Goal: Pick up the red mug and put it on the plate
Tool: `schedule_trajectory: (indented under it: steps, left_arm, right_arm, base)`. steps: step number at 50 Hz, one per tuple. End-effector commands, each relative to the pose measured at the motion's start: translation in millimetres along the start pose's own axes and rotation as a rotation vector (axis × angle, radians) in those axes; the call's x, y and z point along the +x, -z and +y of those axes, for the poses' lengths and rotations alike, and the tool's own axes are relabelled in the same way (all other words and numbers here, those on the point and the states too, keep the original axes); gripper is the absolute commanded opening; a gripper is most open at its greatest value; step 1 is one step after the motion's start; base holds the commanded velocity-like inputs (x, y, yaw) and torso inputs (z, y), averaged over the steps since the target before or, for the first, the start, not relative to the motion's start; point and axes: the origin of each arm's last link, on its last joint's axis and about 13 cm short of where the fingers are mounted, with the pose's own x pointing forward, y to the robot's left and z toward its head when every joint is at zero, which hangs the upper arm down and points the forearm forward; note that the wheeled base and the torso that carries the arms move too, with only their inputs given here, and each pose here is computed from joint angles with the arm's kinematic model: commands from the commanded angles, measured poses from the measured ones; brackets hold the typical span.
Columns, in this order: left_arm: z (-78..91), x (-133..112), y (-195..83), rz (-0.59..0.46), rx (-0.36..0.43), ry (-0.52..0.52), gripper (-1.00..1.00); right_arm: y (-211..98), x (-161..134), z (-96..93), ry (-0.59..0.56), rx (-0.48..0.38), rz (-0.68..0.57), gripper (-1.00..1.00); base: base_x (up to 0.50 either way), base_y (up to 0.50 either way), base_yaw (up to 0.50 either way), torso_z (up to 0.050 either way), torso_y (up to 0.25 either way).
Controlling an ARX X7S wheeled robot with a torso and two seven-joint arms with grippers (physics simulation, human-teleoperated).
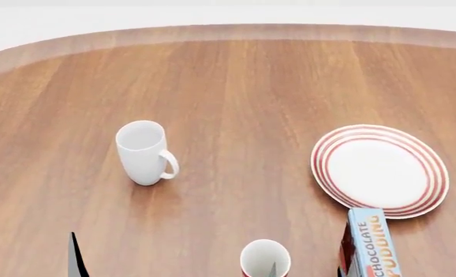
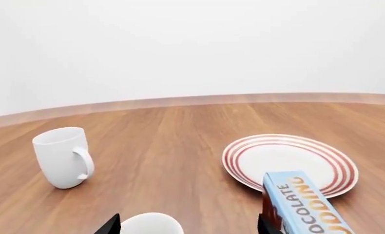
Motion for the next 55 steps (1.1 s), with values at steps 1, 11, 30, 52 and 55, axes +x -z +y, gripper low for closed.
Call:
schedule_trajectory:
  steps: [1,11,30,52,55]
  left_arm:
    - [0.0,0.0,0.0,-0.002,0.001,0.000,1.00]
    - [0.0,0.1,0.0,-0.004,0.002,0.001,1.00]
    - [0.0,0.1,0.0,-0.007,0.003,-0.001,1.00]
    - [0.0,0.1,0.0,-0.009,0.003,-0.001,1.00]
    - [0.0,0.2,0.0,-0.009,0.004,0.000,1.00]
  right_arm:
    - [0.3,0.2,-0.1,0.000,0.002,-0.001,1.00]
    - [1.1,0.9,-0.3,0.000,0.002,-0.001,1.00]
    - [0.6,0.4,0.0,0.000,0.000,-0.001,1.00]
    - [0.7,0.5,-0.2,0.000,0.001,-0.003,1.00]
    - [0.2,0.5,-0.2,0.000,0.002,-0.003,1.00]
  base:
    - [0.15,0.00,0.00,0.000,0.000]
    - [0.14,0.00,0.00,0.000,0.000]
    - [0.14,0.00,0.00,0.000,0.000]
    - [0.15,0.00,0.00,0.000,0.000]
    - [0.15,0.00,0.00,0.000,0.000]
